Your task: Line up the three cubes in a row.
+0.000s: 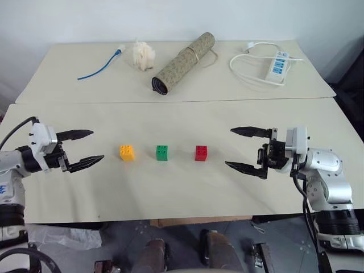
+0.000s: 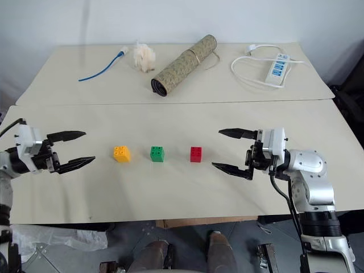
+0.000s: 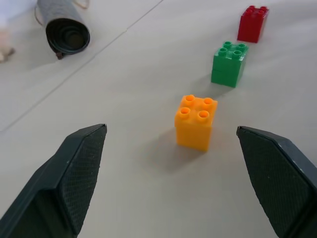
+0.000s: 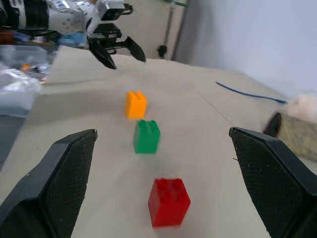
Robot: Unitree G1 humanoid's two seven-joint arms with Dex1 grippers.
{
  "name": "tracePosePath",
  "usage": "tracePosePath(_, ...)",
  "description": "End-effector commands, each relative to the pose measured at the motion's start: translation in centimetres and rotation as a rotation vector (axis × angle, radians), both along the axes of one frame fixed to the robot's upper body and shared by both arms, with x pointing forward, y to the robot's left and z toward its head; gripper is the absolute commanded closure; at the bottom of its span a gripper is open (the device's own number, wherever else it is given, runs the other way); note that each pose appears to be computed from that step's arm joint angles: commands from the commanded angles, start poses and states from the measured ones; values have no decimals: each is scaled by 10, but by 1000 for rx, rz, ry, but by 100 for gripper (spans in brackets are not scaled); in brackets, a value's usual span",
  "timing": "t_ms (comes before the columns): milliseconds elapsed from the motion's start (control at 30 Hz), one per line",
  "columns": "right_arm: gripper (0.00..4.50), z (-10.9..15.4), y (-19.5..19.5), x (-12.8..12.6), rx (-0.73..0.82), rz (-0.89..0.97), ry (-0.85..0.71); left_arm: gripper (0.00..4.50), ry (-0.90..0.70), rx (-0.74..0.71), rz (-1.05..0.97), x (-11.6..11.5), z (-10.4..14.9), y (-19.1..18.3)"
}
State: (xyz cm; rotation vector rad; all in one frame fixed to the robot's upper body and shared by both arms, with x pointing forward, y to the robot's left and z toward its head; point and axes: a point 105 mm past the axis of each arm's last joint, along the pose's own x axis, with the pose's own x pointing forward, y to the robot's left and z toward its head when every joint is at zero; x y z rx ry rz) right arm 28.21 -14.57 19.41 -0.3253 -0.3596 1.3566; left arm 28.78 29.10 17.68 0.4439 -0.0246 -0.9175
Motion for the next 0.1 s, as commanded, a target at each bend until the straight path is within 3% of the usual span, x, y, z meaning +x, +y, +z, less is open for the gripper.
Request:
tracePosePath(33, 0, 1, -3, 1, -16, 30, -2, 3, -76, -7, 50, -8, 17, 2)
tracePosePath(100, 0, -2, -5, 5, -17, 23, 5, 3, -97, 7, 76, -11, 14, 3)
